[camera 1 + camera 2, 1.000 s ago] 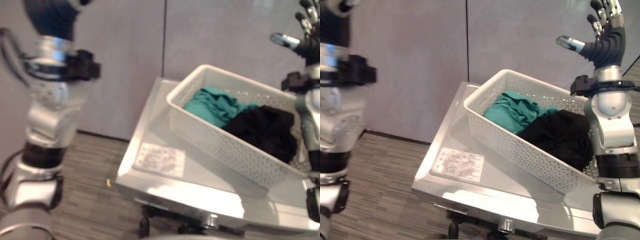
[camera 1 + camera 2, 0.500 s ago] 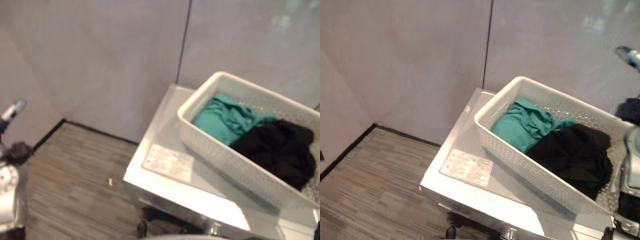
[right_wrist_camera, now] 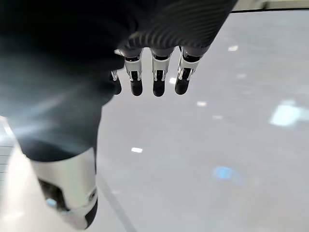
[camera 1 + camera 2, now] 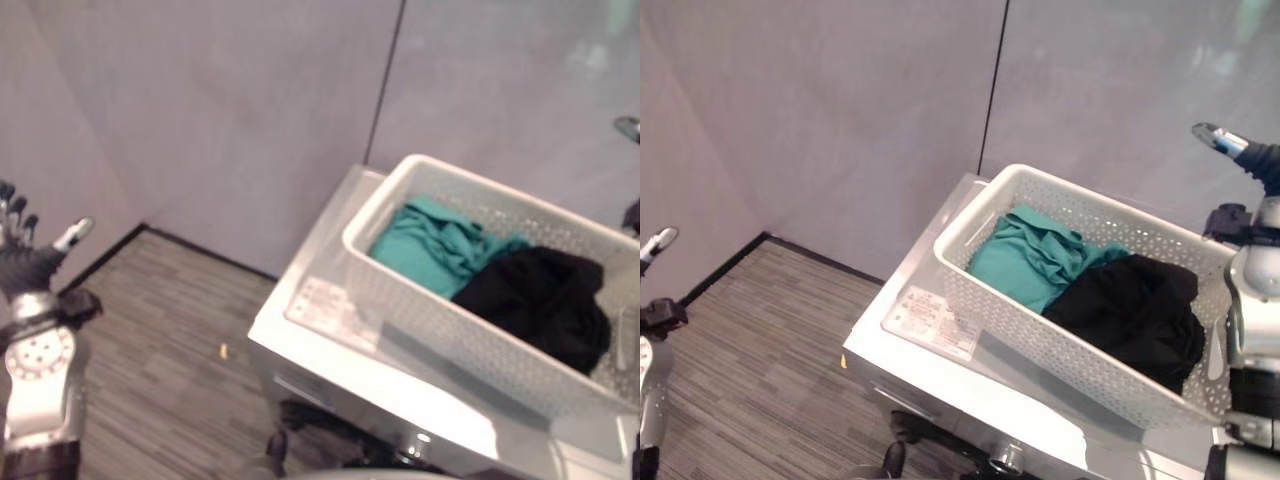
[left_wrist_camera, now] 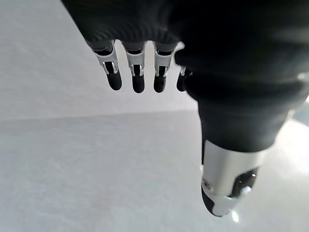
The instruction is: Grab the laundry basket,head to the washer,open it,put in the laundry and shut it.
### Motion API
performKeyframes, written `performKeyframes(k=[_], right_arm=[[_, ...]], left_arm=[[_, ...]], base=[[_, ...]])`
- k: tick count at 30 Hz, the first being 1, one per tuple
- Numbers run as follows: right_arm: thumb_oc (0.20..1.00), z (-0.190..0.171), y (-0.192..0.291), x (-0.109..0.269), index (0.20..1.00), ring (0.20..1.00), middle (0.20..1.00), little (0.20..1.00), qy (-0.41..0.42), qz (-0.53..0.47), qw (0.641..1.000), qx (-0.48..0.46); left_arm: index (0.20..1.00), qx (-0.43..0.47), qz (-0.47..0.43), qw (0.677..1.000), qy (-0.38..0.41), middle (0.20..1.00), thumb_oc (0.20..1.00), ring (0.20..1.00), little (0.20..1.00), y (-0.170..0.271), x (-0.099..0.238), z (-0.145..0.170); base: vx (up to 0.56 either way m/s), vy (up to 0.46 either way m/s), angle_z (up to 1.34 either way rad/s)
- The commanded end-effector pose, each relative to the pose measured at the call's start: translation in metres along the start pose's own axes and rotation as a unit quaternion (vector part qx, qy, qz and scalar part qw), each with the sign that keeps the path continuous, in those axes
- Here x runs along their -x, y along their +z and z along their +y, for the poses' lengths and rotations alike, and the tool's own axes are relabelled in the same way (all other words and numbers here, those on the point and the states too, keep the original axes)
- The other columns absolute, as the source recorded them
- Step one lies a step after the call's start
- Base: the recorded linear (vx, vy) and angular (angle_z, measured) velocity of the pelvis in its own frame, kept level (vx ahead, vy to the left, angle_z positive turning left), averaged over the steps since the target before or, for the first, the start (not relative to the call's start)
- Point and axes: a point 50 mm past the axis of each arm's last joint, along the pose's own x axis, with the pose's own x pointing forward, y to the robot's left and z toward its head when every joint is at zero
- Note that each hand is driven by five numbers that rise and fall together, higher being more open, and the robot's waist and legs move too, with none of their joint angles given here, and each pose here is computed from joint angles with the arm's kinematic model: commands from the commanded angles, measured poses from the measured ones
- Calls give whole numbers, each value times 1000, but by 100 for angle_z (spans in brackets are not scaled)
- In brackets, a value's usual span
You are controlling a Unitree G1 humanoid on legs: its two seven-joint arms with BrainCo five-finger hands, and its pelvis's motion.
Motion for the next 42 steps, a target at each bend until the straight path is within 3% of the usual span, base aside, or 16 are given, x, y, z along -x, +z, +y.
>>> performKeyframes(k=[1,6,9,20,25,33,42], right_arm=[[1000,-7,-5,-27,1000,1000,1000,1000,33,62,997,-5],[1000,-28,11,-82,1000,1000,1000,1000,55,151,983,92],[1000,-29,25,-97,1000,1000,1000,1000,40,157,982,100],[1000,-34,80,-113,1000,1000,1000,1000,12,50,996,74],[1000,-41,110,-86,1000,1000,1000,1000,9,-84,991,106],[1000,-88,102,-34,1000,1000,1000,1000,-58,-142,981,120],[1000,-123,73,36,1000,1000,1000,1000,-153,-140,964,167]], left_arm=[[1000,10,-96,995,-25,1000,1000,1000,1000,44,-39,-13],[1000,5,-138,987,-84,1000,1000,1000,1000,76,-62,-35],[1000,14,-150,984,-96,1000,1000,1000,1000,84,-65,-42],[1000,16,-137,987,-82,1000,1000,1000,1000,76,-62,-36],[1000,-10,-103,994,-35,1000,1000,1000,1000,52,-33,0],[1000,-32,-41,998,30,1000,1000,1000,1000,19,7,39],[1000,11,-3,999,31,1000,1000,1000,1000,-5,31,26]], base=[[31,5,11],[31,26,-2],[41,30,-16],[23,17,5],[14,-2,-6],[-68,-63,-18],[-223,21,28]])
